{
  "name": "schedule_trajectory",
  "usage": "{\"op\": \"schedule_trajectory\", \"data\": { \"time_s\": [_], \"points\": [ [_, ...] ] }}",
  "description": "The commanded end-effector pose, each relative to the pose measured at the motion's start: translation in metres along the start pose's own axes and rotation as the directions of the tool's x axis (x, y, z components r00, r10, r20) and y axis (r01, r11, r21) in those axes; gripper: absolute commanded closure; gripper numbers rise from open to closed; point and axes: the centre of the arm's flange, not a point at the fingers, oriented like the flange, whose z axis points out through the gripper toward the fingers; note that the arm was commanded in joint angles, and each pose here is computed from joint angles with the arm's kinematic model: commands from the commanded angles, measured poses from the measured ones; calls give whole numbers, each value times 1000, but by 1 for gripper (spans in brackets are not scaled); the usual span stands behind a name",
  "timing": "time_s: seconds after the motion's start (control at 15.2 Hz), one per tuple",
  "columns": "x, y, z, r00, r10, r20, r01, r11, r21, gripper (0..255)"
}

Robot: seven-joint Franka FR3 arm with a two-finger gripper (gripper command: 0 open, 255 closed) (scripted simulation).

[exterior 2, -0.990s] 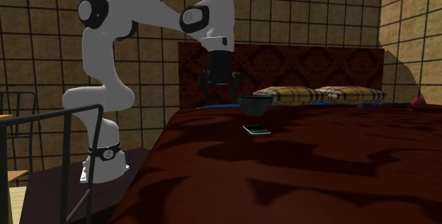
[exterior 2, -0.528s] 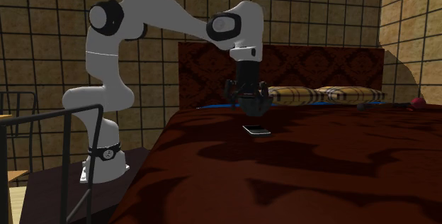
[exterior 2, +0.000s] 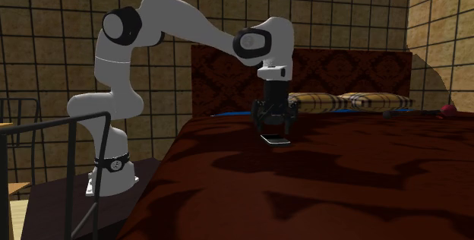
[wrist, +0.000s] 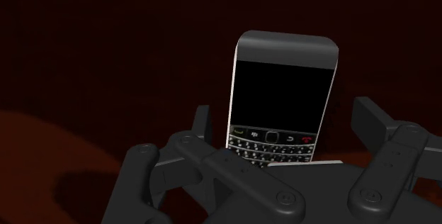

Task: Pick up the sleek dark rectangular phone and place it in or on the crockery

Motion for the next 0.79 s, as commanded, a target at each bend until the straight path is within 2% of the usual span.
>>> {"op": "schedule_trajectory", "data": {
  "time_s": [0.0,0.53,0.59,0.73],
  "points": [
    [0,1,11,1000,0,0,0,1000,0,0],
    [0,1,14,1000,0,0,0,1000,0,0],
    [0,1,14,1000,0,0,0,1000,0,255],
    [0,1,14,1000,0,0,0,1000,0,255]
  ]
}}
